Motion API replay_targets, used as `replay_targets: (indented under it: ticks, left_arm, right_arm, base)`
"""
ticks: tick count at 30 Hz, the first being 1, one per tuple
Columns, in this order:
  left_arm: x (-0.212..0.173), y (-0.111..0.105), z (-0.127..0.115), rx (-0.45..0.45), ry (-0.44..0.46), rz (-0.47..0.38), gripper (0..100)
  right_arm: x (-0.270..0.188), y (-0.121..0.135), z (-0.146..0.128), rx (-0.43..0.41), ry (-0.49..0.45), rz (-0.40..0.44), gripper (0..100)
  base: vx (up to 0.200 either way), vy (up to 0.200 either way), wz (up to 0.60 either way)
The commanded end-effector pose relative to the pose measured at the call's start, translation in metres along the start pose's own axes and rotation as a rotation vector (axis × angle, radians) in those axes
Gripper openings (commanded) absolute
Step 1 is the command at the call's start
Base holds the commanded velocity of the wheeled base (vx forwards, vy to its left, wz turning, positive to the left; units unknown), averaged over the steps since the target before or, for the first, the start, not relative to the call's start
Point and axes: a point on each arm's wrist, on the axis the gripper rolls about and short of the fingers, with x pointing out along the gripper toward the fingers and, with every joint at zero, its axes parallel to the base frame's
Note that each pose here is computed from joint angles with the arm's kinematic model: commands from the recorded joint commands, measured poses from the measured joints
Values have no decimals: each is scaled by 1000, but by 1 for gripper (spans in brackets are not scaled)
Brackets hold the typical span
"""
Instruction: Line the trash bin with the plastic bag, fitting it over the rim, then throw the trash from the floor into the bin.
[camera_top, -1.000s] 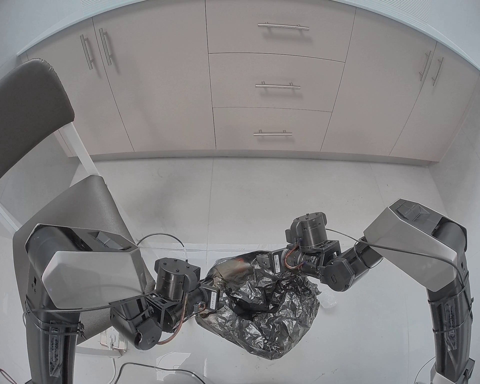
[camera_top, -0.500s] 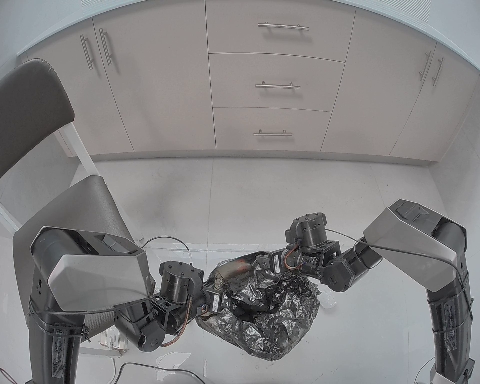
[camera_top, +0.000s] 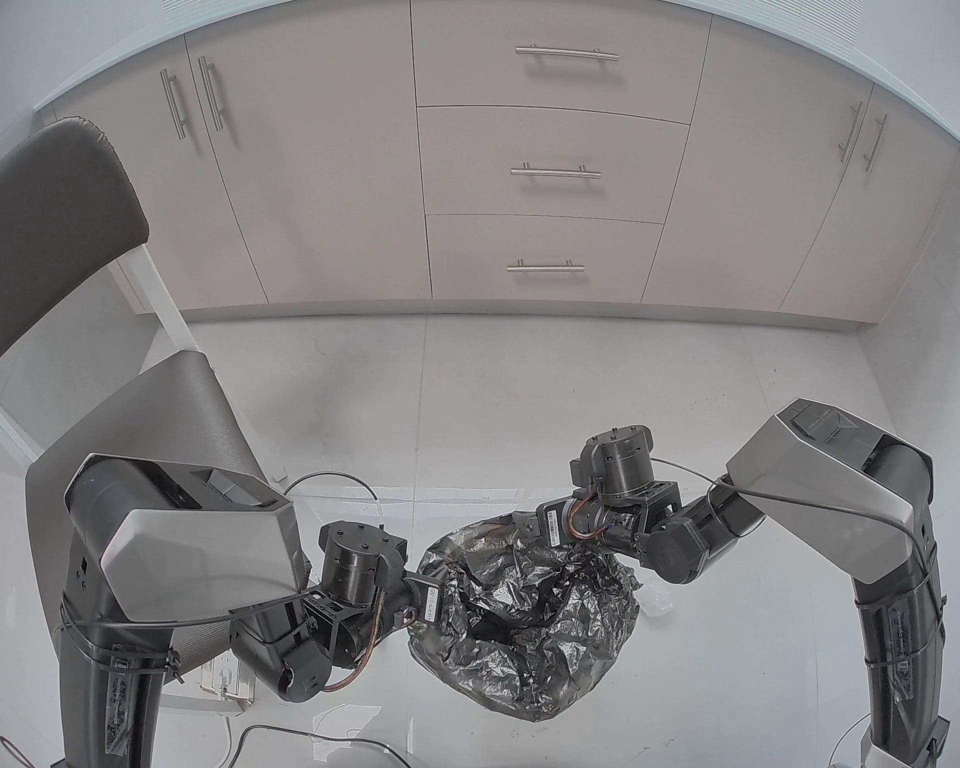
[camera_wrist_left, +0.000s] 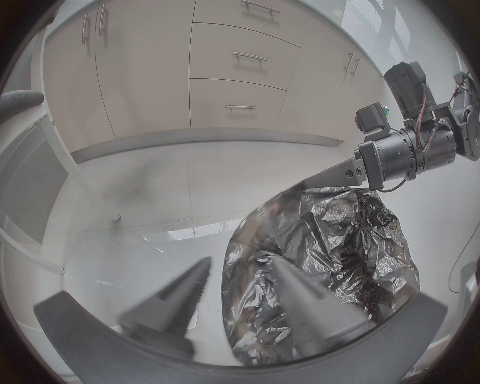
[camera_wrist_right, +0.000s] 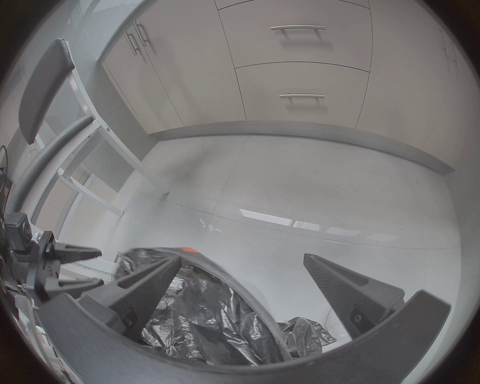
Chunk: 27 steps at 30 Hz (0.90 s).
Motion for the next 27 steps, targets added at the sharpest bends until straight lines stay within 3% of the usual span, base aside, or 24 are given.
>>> replay_targets:
  ticks: [1, 16, 27]
  left_arm:
    - [0, 0, -1, -1, 0, 1, 100]
    - [0, 2, -3, 2, -10, 29, 100]
    - [-8, -8, -10, 19, 14, 2, 100]
  right_arm:
    - [0, 0, 0, 1, -1, 1, 100]
    - [-4, -1, 2, 3, -36, 3, 100]
    - [-27, -3, -20, -7, 51, 0, 100]
  base:
    - [0, 0, 0]
    - [0, 0, 0]
    - [0, 0, 0]
